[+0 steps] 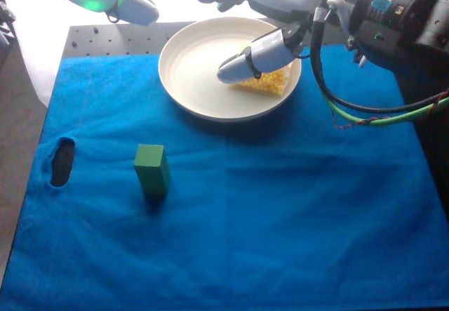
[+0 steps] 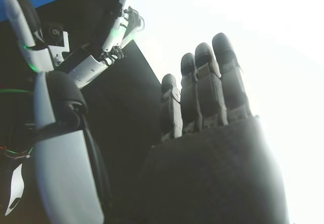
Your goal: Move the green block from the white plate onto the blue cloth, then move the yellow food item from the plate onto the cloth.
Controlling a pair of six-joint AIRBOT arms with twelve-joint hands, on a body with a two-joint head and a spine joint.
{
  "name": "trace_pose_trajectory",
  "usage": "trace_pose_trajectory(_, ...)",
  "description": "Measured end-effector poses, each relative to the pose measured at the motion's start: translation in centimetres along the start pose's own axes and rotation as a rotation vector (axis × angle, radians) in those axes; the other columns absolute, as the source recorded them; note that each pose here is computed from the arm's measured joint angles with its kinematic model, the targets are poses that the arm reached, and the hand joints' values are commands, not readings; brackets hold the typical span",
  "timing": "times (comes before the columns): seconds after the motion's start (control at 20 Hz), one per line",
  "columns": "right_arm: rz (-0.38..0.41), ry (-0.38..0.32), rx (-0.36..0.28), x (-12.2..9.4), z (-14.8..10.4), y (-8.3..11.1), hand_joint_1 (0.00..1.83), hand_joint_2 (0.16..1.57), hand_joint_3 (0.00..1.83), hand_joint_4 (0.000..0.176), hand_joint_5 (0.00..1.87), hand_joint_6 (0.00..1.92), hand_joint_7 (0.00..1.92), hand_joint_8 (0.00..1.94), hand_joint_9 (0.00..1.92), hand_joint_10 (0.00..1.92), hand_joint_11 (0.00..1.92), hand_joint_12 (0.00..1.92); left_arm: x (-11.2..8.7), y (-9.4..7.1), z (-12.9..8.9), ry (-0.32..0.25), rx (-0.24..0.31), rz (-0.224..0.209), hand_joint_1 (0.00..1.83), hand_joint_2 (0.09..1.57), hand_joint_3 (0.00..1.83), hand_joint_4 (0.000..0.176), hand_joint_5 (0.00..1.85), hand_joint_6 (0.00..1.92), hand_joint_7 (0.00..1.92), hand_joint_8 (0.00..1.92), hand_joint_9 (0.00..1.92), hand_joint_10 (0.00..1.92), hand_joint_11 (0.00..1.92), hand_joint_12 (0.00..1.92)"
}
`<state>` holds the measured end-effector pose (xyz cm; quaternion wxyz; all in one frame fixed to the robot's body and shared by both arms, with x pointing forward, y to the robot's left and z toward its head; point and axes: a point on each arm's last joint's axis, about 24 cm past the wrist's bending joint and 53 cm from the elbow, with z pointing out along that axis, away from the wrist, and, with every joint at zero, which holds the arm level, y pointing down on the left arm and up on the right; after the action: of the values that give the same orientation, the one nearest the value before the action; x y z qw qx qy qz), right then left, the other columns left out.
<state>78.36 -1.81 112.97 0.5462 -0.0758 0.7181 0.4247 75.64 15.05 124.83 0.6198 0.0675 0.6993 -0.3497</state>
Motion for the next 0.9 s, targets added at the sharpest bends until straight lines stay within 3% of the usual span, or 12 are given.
trace_pose_trajectory(0.1,-0.001,0.003,0.003,0.1,-0.1,-0.1,0.51,0.93,0.0,0.0,0.24,0.0,0.36,0.0,0.43,0.08,0.01,1.49,0.0,0.0,0.0,0.001,0.0,-0.003,0.9,0.91,0.01,0.142,0.24,0.0,0.32,0.0,0.34,0.01,0.17,0.45)
trace_pose_trajectory(0.3,-0.012,0.025,0.016,1.1,-0.4,-0.8,0.57,0.91,0.0,0.0,0.27,0.0,0.63,0.01,0.65,0.08,0.07,1.55,0.0,0.0,0.0,0.0,0.0,-0.004,0.81,0.92,0.0,0.167,0.18,0.0,0.29,0.01,0.31,0.01,0.08,0.51)
trace_pose_trajectory(0.35,-0.015,0.031,0.02,1.4,-0.4,-1.0,0.57,0.91,0.0,0.0,0.28,0.0,0.68,0.03,0.75,0.12,0.21,1.64,0.0,0.0,0.0,0.0,0.0,-0.004,0.8,0.92,0.0,0.165,0.18,0.0,0.3,0.01,0.31,0.01,0.07,0.51)
trace_pose_trajectory(0.45,-0.015,0.036,0.023,1.7,-0.6,-1.2,0.61,0.93,0.0,0.0,0.28,0.0,0.66,0.01,0.76,0.15,0.26,1.68,0.1,0.0,0.0,0.001,-0.001,-0.004,0.79,0.91,0.0,0.162,0.18,0.0,0.3,0.01,0.31,0.01,0.08,0.52)
trace_pose_trajectory(0.5,-0.015,0.038,0.025,1.8,-0.6,-1.3,0.62,0.97,0.0,0.0,0.25,0.0,0.78,0.02,0.64,0.72,0.31,1.78,0.1,0.0,0.0,0.002,-0.001,-0.004,0.79,0.91,0.0,0.163,0.2,0.01,0.3,0.01,0.31,0.01,0.07,0.52)
trace_pose_trajectory(0.55,-0.017,0.04,0.028,1.9,-0.7,-1.4,0.64,0.98,0.0,0.0,0.21,0.03,0.68,0.79,0.58,1.47,0.47,1.89,0.2,0.1,0.0,0.003,-0.001,-0.003,0.79,0.93,0.0,0.163,0.19,0.0,0.29,0.0,0.31,0.0,0.07,0.52)
trace_pose_trajectory(0.6,-0.021,0.041,0.032,1.9,-0.7,-1.7,0.64,0.99,0.0,0.0,0.2,0.01,0.58,0.75,0.44,1.42,0.36,1.88,0.2,0.1,0.0,0.005,-0.002,-0.003,0.8,0.92,0.0,0.166,0.2,0.01,0.29,0.0,0.3,0.0,0.06,0.52)
trace_pose_trajectory(0.65,-0.024,0.043,0.036,1.9,-0.8,-1.8,0.65,1.0,0.0,0.0,0.19,0.0,0.51,0.48,0.34,1.1,0.18,1.78,0.2,0.1,0.0,0.005,-0.002,-0.003,0.8,0.91,0.0,0.167,0.2,0.01,0.28,0.0,0.3,0.0,0.06,0.52)
trace_pose_trajectory(0.7,-0.024,0.043,0.039,1.9,-0.8,-1.9,0.65,1.01,0.0,0.0,0.19,0.0,0.59,0.33,0.38,1.01,0.17,1.74,0.3,0.1,0.0,0.006,-0.003,-0.003,0.82,0.9,0.0,0.165,0.21,0.01,0.27,0.0,0.28,0.0,0.04,0.52)
trace_pose_trajectory(0.75,-0.024,0.043,0.04,1.9,-0.8,-1.9,0.67,1.02,0.0,0.0,0.21,0.0,0.61,0.5,0.38,1.2,0.19,1.82,0.4,0.1,-0.1,0.007,-0.001,-0.004,0.79,0.9,0.0,0.166,0.2,0.0,0.27,0.0,0.28,0.0,0.04,0.52)
trace_pose_trajectory(0.8,-0.023,0.042,0.04,1.9,-0.8,-1.9,0.7,1.02,0.0,0.0,0.23,0.0,0.53,1.13,0.42,1.66,0.36,1.9,0.5,0.2,0.0,0.009,-0.002,-0.008,0.77,0.9,0.0,0.16,0.2,0.0,0.28,0.0,0.29,0.0,0.06,0.53)
trace_pose_trajectory(0.9,-0.025,0.044,0.044,1.9,-0.8,-2.1,0.73,1.01,0.0,0.0,0.27,0.0,0.48,1.24,0.39,1.57,0.34,1.92,0.6,0.2,0.0,0.011,-0.004,-0.008,0.73,0.91,0.0,0.172,0.19,0.0,0.27,0.0,0.29,0.0,0.07,0.52)
